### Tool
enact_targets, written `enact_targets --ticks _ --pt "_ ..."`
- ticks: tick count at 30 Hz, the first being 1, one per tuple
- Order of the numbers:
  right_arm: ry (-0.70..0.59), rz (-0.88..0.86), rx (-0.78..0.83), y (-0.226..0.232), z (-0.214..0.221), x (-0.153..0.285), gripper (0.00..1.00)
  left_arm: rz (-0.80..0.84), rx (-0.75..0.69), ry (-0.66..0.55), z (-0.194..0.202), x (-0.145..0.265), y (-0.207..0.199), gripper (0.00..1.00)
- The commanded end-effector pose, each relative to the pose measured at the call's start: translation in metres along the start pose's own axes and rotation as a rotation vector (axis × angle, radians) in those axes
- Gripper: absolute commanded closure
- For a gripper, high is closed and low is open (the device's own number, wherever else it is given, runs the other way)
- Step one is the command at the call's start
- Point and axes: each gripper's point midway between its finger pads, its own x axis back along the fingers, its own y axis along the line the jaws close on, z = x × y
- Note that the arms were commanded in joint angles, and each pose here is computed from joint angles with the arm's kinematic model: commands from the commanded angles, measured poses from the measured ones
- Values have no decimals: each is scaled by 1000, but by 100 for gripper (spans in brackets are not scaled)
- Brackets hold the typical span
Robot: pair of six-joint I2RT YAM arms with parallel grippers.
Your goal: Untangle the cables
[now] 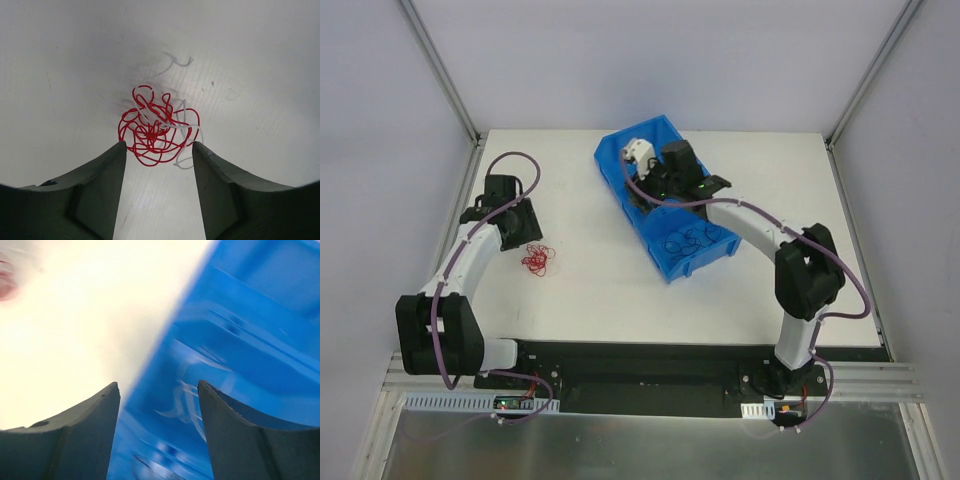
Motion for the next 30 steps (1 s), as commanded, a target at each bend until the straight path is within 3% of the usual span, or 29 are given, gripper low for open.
enact_targets --ticks 1,5,9,13,24,27,30 --pt "-273 -200 -58 89 -81 -2 32 67 -20 27 -4 -10 -2 49" --pt "-397 -406 -291 142 -120 -26 29 132 -17 74 3 -15 -10 56" --pt "-357 -532 -624 171 -126 -55 32 154 -13 95 7 -17 -13 60" --pt "-313 -558 -857 180 -120 -82 34 143 20 53 -3 -9 -6 62" --pt "-110 -513 -1071 236 -80 -143 40 128 119 -51 -22 6 14 62" --pt "-99 -515 -1068 251 -79 -147 46 138 135 -58 -23 7 15 62" --pt "-82 -486 -1086 259 -70 -150 59 154 145 -54 -23 6 14 62"
